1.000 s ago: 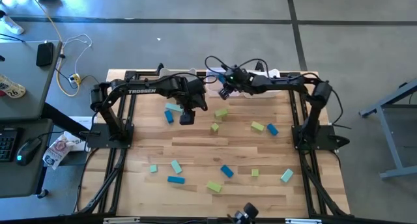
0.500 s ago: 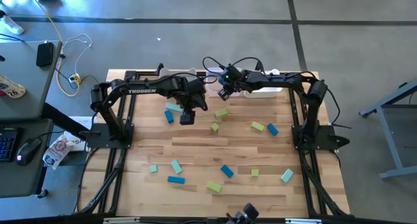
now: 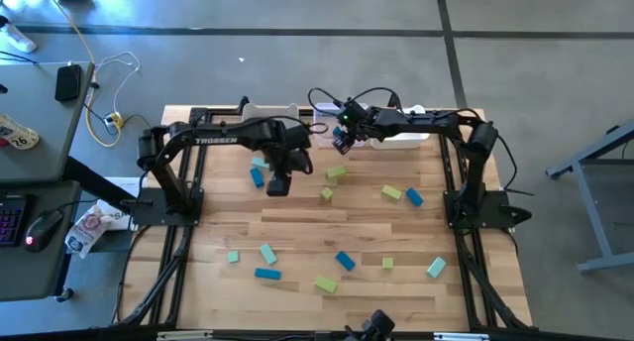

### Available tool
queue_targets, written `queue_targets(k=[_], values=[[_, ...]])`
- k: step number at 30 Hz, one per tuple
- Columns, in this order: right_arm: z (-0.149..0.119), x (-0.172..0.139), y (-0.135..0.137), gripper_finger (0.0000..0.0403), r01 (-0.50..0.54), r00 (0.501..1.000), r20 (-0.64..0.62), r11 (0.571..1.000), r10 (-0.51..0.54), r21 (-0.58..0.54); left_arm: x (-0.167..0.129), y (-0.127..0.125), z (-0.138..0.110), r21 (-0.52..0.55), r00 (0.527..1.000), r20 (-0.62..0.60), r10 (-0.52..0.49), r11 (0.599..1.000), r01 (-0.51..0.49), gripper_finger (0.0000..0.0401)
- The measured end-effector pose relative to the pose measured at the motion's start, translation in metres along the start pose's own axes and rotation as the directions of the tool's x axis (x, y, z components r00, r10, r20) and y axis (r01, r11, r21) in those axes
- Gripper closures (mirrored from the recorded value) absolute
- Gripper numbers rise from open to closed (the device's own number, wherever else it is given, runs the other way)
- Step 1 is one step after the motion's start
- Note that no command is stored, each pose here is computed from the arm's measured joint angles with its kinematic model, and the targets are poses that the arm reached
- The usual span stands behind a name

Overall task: Sort & place blocks by color
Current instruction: Put the green block into the white bin

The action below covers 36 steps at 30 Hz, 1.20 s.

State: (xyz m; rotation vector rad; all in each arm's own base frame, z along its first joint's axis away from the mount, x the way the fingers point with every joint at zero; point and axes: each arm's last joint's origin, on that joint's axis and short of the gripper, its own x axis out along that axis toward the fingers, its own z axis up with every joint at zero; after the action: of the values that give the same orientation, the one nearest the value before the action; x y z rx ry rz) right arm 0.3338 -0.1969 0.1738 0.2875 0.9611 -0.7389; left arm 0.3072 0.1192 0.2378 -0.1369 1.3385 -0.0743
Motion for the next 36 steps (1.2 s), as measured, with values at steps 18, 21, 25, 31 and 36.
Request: queue_targets(k=[18,21,25,31,36], values=[[0.012,-0.075,-0.007,0.0196,-0.022,0.995,0.093,0.999,0.026,-0.045,0.008,-0.044,0.004,0.024,0.993,-0.077,-0.087,0.996,0.089,0.0236],[0.007,-0.083,-0.005,0.0196,-0.058,0.996,0.060,0.998,0.060,-0.040,0.010,-0.051,0.009,0.056,0.995,-0.049,-0.083,0.995,0.086,0.0237],[0.002,-0.091,0.004,0.0196,-0.080,0.996,0.030,0.995,0.082,-0.062,0.012,-0.063,0.015,0.106,0.996,-0.016,-0.084,0.991,0.085,0.0237],[-0.003,-0.102,0.020,0.0196,-0.105,0.994,0.031,0.993,0.107,-0.059,0.016,-0.084,0.022,0.155,0.995,0.023,-0.093,0.984,0.088,0.0238],[-0.004,-0.117,0.029,0.0196,-0.128,0.989,0.066,0.990,0.132,-0.055,0.018,-0.100,0.028,0.208,0.992,0.078,-0.103,0.974,0.085,0.0236]])
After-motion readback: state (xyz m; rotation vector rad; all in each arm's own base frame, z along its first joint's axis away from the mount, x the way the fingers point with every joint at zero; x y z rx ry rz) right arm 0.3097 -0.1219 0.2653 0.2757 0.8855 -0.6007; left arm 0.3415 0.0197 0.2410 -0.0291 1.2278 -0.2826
